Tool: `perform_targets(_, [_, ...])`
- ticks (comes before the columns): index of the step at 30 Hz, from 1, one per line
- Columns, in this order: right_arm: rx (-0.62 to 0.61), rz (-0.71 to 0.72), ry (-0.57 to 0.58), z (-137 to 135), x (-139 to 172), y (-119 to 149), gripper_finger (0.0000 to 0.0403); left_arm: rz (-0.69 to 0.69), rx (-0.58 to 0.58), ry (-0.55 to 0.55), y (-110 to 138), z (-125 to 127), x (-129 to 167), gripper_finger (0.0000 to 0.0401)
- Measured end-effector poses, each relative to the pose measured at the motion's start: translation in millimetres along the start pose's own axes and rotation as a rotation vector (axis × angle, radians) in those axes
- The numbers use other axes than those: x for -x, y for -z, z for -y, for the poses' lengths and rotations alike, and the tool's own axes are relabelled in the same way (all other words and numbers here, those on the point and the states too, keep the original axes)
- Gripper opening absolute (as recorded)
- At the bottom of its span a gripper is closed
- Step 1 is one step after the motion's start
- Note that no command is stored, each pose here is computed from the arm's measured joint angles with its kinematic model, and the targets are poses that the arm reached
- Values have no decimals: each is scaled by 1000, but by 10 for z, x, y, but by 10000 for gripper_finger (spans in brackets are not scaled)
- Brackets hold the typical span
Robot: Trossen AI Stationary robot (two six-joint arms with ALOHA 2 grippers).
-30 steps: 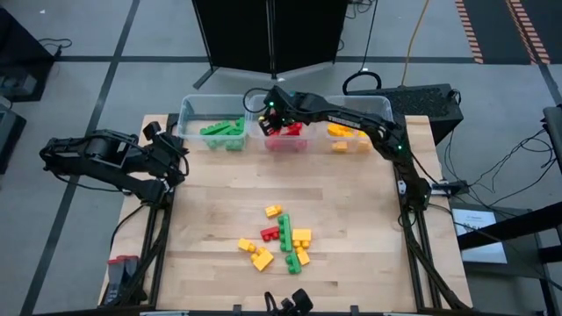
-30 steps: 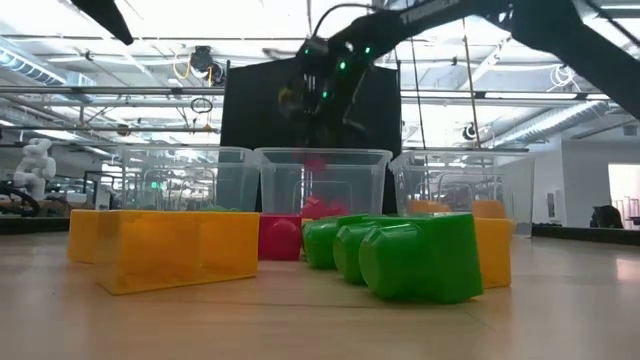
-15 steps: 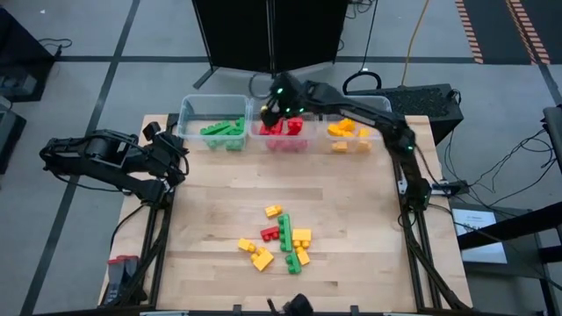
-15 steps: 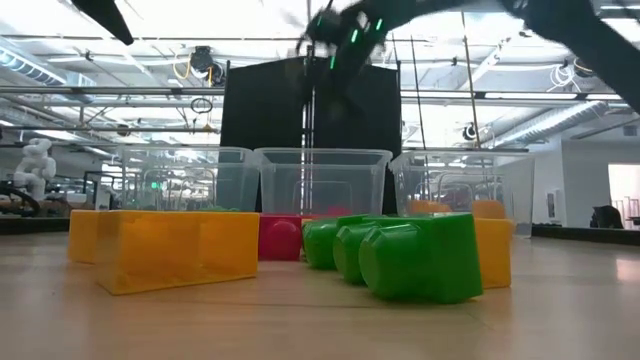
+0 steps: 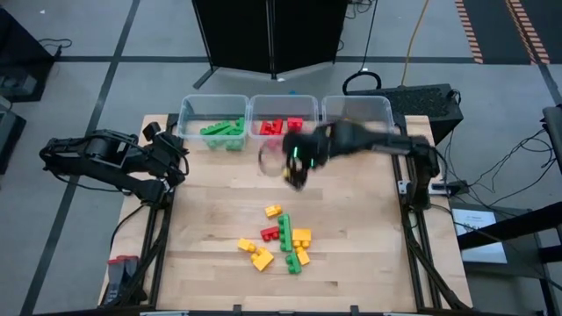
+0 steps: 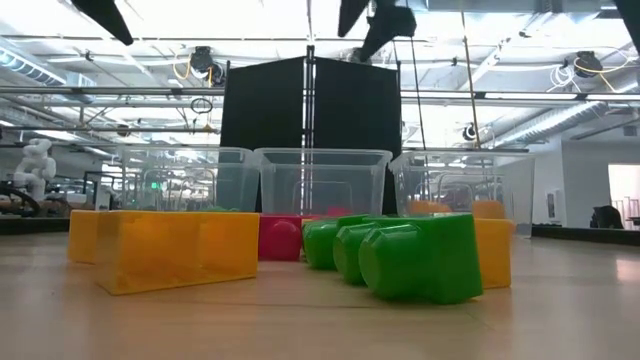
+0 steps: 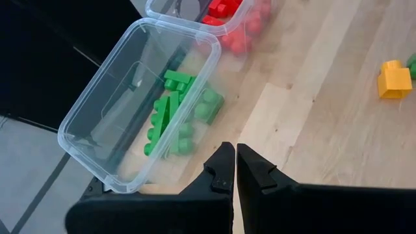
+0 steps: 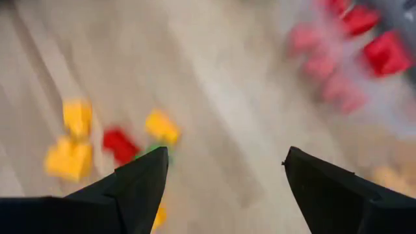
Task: Sort blocks
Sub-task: Put the yellow game piece with 2 studs into the right transparent bin
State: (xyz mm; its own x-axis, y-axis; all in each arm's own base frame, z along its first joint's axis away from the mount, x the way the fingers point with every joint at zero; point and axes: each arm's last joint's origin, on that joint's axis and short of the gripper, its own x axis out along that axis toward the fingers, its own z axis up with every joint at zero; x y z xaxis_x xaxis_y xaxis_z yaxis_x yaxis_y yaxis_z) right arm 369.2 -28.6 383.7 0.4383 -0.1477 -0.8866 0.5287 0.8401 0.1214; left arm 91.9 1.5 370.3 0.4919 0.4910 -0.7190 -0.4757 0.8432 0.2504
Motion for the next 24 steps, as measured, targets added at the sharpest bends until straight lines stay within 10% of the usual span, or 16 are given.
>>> perform_targets(13, [159,-235,-42,-773,-833,1002,300,0,-25,1,0,0,0,0])
perform_targets(24, [302,-213,-152,-852,-1126,1151,312,-15,-37,34,4,10,0,0])
